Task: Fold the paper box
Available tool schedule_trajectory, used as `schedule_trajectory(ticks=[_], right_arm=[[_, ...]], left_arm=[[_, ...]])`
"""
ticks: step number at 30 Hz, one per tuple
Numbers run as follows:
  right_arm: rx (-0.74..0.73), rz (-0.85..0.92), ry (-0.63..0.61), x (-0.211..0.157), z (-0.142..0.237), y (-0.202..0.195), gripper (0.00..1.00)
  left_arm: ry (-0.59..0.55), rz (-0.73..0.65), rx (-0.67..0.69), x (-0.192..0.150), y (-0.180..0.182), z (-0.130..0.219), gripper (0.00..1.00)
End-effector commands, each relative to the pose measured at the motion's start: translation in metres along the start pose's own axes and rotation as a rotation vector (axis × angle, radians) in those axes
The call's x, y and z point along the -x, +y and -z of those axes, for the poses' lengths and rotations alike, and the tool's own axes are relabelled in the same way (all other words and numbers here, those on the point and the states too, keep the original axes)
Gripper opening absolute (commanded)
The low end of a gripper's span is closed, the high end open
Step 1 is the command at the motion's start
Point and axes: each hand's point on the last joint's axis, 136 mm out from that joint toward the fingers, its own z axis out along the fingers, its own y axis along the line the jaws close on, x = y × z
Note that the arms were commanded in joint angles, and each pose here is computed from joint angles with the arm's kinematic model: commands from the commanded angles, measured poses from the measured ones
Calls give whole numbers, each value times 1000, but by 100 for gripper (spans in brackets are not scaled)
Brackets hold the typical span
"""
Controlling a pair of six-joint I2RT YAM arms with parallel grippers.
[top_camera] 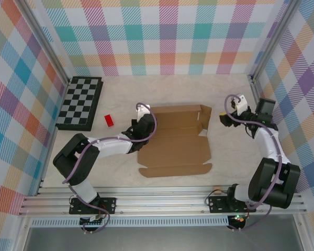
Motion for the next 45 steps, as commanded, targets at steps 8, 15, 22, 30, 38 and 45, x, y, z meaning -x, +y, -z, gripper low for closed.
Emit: schedule_trajectory(ticks=[8, 15, 22, 30, 38, 45], right_arm=[[200, 43, 155, -39, -45, 26, 77], [303, 86, 170, -36, -61, 42, 77], [426, 111, 127, -16, -67, 68, 74], [365, 135, 146, -14, -79, 78, 68], [22, -61, 139, -12, -98, 47, 64], [-123, -112, 110, -4, -110, 67, 59]], left_arm=[[45, -54, -53, -18, -9, 3, 0], [41, -56, -79, -17, -13, 4, 0], [35, -55, -103, -15, -17, 5, 0], [32, -47, -99, -12, -17, 4, 0], [38, -19, -113, -12, -20, 7, 0], [52, -8, -88, -9, -18, 7, 0]])
